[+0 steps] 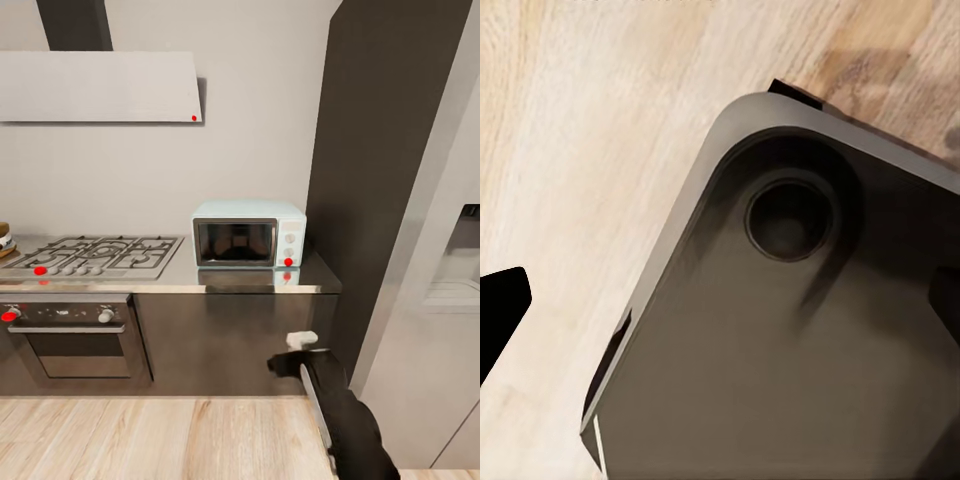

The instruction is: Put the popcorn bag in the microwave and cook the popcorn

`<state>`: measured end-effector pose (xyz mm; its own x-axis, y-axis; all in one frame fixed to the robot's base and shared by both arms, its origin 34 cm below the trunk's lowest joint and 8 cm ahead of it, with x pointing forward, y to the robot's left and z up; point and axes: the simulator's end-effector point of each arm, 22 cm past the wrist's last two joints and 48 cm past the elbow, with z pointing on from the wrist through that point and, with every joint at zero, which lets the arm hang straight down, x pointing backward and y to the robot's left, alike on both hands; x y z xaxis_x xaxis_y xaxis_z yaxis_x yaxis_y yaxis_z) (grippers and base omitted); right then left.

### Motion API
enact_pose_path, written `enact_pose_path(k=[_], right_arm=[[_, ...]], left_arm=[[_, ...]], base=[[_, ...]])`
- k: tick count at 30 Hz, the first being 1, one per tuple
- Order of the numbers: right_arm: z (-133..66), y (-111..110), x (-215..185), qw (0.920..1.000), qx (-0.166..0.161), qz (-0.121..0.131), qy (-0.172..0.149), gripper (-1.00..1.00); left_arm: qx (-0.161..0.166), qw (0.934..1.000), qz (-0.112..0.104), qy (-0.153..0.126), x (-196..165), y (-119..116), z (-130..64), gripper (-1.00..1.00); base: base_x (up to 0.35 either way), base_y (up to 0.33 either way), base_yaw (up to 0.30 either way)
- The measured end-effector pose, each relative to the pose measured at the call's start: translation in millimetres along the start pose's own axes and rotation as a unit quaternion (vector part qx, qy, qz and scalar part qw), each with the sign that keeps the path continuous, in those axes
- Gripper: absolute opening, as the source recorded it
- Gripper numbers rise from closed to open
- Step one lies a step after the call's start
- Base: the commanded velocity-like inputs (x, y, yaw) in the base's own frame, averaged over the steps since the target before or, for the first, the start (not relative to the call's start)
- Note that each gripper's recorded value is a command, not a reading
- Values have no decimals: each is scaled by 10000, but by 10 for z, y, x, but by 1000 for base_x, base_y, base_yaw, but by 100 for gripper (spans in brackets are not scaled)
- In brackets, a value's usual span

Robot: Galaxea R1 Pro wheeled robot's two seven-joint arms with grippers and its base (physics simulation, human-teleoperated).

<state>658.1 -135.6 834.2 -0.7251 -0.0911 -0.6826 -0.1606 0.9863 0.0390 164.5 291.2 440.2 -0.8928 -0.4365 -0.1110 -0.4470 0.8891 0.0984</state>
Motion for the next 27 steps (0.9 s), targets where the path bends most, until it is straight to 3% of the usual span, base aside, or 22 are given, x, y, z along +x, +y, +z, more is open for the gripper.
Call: enact_pose_path(k=[3, 5, 8, 10, 17, 23, 27], right_arm=[[-441, -79, -1438, 9927, 137, -143, -1193, 100], [-740, -113, -2040, 9847, 203, -195, -1719, 100], [-1044, -194, -2474, 9738, 364, -194, -2236, 100], [-1117, -238, -2644, 9632, 476, -182, -2638, 100], [-1124, -262, -2687, 9595, 540, -163, -2762, 100], [-719, -218, -2575, 9625, 483, -221, -2659, 100], [-693, -194, -2655, 9545, 450, -233, -2939, 100]], left_arm=[[0, 10000, 4, 3, 4, 0, 0, 100], [-1, 10000, 7, 7, 9, 1, 0, 100], [-1, 10000, 3, 6, 7, 1, 0, 100], [7, 10000, 29, -5, 0, -8, -1, 100], [5, 10000, 26, -7, -2, -5, 0, 100], [13, 10000, 38, -7, 0, -11, -1, 100], [33, 10000, 88, 25, 13, -18, -2, 100]], base=[[0, 0, 0], [0, 0, 0], [0, 0, 0], [0, 0, 0], [0, 0, 0], [71, 0, 0], [298, 0, 0]])
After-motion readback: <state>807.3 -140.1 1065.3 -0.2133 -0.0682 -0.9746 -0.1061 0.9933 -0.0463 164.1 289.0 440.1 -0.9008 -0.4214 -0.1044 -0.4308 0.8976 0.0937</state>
